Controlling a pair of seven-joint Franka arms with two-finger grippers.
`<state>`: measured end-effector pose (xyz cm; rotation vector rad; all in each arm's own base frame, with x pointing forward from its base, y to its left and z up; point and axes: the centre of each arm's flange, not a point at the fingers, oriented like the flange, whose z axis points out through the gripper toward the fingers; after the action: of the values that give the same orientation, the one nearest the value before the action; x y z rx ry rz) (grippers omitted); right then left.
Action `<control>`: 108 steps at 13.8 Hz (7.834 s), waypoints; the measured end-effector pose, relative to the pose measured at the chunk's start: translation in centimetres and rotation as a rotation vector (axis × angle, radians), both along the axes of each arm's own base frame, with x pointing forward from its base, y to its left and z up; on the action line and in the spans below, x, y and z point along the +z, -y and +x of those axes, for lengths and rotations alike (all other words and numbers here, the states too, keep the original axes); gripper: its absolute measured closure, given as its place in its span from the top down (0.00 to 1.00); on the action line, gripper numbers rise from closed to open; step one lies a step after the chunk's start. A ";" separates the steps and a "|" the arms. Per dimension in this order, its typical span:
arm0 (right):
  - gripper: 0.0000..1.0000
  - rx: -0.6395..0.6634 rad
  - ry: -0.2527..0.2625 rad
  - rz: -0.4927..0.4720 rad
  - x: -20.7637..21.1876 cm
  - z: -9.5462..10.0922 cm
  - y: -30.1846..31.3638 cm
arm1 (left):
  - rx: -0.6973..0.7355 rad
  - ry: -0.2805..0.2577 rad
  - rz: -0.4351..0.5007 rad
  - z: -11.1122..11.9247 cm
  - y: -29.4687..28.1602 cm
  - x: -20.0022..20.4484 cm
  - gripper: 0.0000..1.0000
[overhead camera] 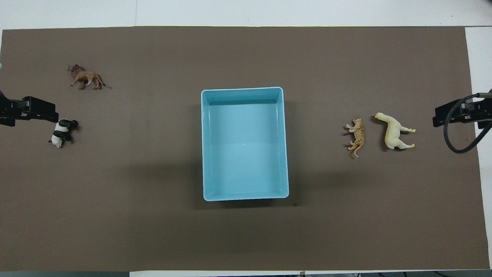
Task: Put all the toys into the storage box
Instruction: 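Reach the left gripper to the brown horse while the right gripper reaches the cream horse, then grasp the brown horse with the left gripper while the right gripper grasps the cream horse, then carry the brown horse into the box and open the left gripper, then carry the cream horse over the box while the left gripper reaches the panda, then release the cream horse into the box while the left gripper grasps the panda, then lift the panda with the left gripper while the right gripper reaches the cat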
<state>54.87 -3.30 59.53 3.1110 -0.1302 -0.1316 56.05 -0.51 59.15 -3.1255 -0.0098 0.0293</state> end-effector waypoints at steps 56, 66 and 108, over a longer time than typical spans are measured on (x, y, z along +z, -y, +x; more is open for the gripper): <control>0.44 -0.119 0.007 0.005 -26.5 0.9 4.3 | 0.931 0.182 -0.089 16.6 5.1 -20.8 0.64; 0.42 -0.168 0.161 0.059 -10.1 6.7 -12.4 | 0.759 0.098 -0.121 0.2 38.5 -16.5 0.81; 1.00 0.049 0.100 0.102 -19.5 4.4 -7.8 | 0.252 0.041 -0.045 7.2 1.0 -19.0 0.40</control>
<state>59.23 4.47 40.00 3.2198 -0.0514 0.0184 63.29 -1.53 40.19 -3.1464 -0.4089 -0.0326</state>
